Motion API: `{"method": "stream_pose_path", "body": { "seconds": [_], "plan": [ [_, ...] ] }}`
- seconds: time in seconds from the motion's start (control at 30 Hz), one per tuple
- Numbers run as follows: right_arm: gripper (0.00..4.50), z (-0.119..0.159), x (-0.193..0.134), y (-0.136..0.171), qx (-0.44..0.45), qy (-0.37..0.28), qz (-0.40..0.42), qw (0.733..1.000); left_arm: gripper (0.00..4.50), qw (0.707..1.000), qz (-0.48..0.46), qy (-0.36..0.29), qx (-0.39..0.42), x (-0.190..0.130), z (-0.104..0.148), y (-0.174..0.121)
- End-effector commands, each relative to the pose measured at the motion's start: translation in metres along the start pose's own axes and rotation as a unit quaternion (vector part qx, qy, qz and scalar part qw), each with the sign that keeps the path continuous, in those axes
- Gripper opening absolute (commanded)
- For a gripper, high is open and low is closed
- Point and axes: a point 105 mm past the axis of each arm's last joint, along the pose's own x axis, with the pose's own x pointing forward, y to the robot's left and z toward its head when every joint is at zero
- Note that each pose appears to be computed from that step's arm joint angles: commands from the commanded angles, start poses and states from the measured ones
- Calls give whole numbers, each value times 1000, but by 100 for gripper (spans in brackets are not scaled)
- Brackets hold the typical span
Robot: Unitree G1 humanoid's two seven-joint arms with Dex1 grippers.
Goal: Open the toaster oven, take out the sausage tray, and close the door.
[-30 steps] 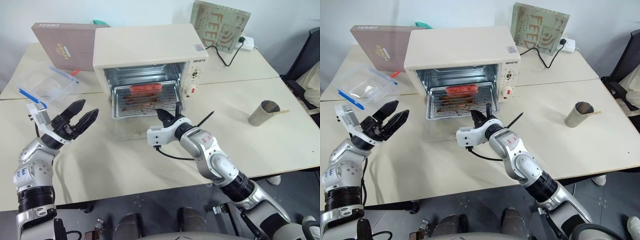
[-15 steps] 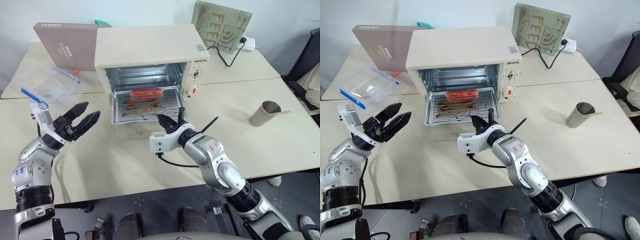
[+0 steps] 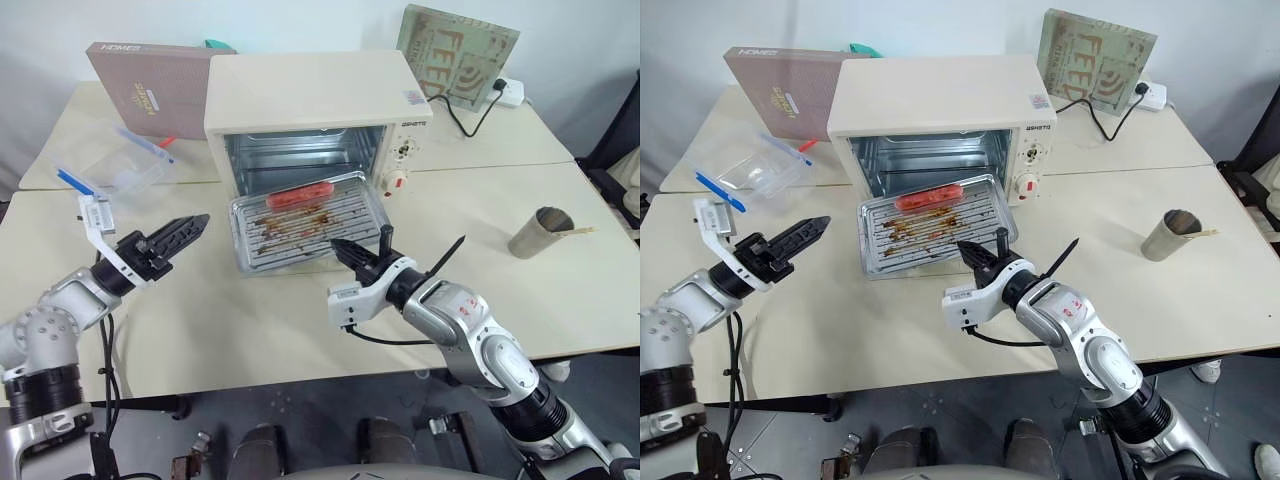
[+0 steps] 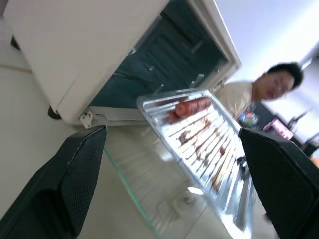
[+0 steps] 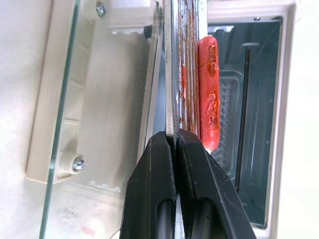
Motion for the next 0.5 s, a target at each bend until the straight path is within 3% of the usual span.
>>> {"method": "stream_pose_path", "body": {
  "seconds": [0.03, 0.3, 0.5],
  "plan": [
    [2, 5, -7, -24, -12, -17, -49, 999, 450, 997, -18, 35, -69, 4, -5, -12],
    [2, 6, -8, -29, -16, -27, -58, 998, 450, 977, -55, 52, -200, 24, -13, -18],
    [2, 4, -8, -30, -17, -23, -57, 998, 450, 973, -65, 30, -217, 32, -10, -20]
  ]
}}
